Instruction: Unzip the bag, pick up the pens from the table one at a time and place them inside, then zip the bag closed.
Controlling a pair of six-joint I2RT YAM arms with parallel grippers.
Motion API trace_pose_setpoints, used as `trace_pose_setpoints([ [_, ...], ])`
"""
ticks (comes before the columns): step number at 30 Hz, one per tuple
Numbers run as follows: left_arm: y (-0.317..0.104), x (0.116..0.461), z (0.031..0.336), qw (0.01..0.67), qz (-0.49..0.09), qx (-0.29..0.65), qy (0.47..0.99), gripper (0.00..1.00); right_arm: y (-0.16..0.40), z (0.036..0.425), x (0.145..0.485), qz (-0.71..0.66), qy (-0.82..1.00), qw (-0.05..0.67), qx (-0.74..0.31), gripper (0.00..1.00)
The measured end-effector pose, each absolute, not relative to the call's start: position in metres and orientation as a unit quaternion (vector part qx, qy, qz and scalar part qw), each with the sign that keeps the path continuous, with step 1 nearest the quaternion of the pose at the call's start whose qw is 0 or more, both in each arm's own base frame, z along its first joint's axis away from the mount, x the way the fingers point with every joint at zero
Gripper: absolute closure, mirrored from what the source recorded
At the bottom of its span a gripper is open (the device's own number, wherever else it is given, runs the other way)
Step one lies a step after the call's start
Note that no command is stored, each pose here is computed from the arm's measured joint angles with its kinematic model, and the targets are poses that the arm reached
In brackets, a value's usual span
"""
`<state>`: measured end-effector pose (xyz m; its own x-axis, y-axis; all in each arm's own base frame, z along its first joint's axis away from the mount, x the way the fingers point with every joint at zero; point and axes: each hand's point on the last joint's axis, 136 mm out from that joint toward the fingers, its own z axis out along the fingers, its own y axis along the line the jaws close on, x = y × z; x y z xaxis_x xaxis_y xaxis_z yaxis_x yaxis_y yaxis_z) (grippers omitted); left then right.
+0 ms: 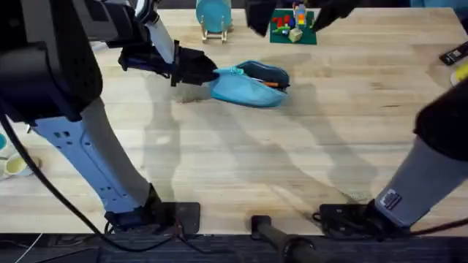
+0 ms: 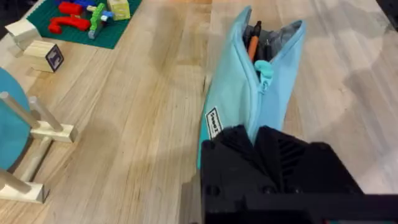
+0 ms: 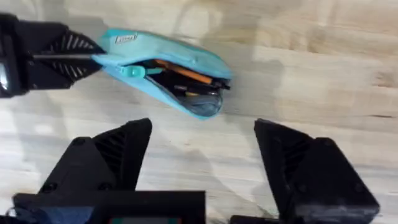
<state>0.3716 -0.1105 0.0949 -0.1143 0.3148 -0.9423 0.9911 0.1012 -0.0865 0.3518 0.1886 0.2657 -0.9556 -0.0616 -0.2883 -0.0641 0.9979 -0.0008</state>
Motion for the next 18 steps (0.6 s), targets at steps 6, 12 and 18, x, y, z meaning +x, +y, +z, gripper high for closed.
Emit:
trace_pose_setpoints([
  [6,-0.110,0.372,0.095,0.407,-0.415,0.526,0.620,0.959,0.167,0.284,0.353,0.020,0.986,0.165,0.007,0.007],
  [12,-0.110,0.372,0.095,0.407,-0.415,0.526,0.620,0.959,0.169,0.284,0.352,0.043,0.987,0.153,0.018,0.006],
  [18,-0.110,0.372,0.095,0.407,-0.415,0.526,0.620,0.959,0.172,0.279,0.349,0.053,0.988,0.138,0.032,0.009],
])
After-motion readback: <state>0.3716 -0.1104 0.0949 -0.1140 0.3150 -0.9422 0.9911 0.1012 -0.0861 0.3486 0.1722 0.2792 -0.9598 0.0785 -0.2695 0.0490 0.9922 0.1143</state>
